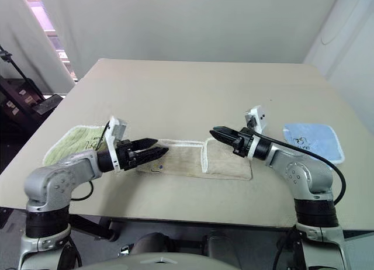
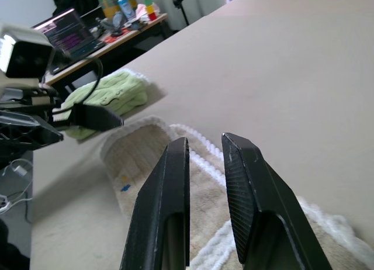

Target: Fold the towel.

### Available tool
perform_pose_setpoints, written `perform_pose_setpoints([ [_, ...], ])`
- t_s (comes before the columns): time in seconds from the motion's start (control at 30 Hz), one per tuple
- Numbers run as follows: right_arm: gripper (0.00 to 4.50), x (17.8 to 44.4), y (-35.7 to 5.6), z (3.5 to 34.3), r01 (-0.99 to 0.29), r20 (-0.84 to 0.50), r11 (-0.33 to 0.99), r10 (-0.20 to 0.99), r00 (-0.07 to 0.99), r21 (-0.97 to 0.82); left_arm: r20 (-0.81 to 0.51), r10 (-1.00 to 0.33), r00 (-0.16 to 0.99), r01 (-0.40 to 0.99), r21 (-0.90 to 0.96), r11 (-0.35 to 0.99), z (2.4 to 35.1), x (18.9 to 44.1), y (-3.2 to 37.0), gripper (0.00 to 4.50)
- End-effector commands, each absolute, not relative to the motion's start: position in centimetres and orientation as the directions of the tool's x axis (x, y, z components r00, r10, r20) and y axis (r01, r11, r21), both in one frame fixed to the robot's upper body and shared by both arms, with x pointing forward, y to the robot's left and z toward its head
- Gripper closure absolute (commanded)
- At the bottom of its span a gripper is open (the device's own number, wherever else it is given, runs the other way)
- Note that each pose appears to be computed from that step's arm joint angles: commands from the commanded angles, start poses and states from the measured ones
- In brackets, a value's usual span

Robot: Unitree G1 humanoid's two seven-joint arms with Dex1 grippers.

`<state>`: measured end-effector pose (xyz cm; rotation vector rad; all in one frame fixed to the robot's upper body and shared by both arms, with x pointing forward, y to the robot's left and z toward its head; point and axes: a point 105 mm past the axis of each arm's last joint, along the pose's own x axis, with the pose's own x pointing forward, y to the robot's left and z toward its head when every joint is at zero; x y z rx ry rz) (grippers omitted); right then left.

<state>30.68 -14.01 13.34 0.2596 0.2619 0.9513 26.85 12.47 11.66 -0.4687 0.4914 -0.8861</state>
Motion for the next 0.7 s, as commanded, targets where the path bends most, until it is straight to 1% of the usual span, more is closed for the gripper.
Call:
perform_pose_setpoints([
  [0.03, 3.55, 31.0, -13.8, 14.6, -0.793, -0.083, 0.536, 0.840, 0.537, 0.291, -0.218, -0.796, 0.564, 0.532, -0.641, 0.553, 12.3, 25.5, 13.4, 0.02],
  [0.1, 3.55, 31.1, -13.8, 14.5, -0.795, -0.091, 0.533, 0.842, 0.531, 0.288, -0.255, -0.785, 0.564, 0.482, -0.671, 0.563, 11.5, 24.5, 14.0, 0.02],
  [0.17, 3.55, 31.2, -13.7, 14.7, -0.801, -0.086, 0.523, 0.848, 0.523, 0.292, -0.283, -0.759, 0.586, 0.436, -0.679, 0.590, 10.9, 24.1, 14.7, 0.02],
  [0.43, 3.55, 31.0, -13.7, 14.9, -0.831, -0.113, 0.490, 0.871, 0.477, 0.263, -0.335, -0.625, 0.705, 0.187, -0.763, 0.619, 8.7, 25.5, 18.0, 0.02],
  [0.53, 3.55, 31.2, -14.0, 14.8, -0.833, -0.127, 0.495, 0.869, 0.479, 0.247, -0.354, -0.616, 0.704, 0.132, -0.787, 0.603, 7.8, 25.7, 18.0, 0.02],
  [0.63, 3.55, 31.5, -14.0, 15.0, -0.830, -0.122, 0.500, 0.866, 0.485, 0.247, -0.392, -0.603, 0.694, 0.101, -0.777, 0.621, 7.3, 25.8, 17.7, 0.02],
  [0.7, 3.55, 31.5, -14.0, 14.9, -0.828, -0.124, 0.503, 0.864, 0.488, 0.246, -0.410, -0.578, 0.705, 0.050, -0.786, 0.617, 6.8, 26.3, 17.9, 0.02],
])
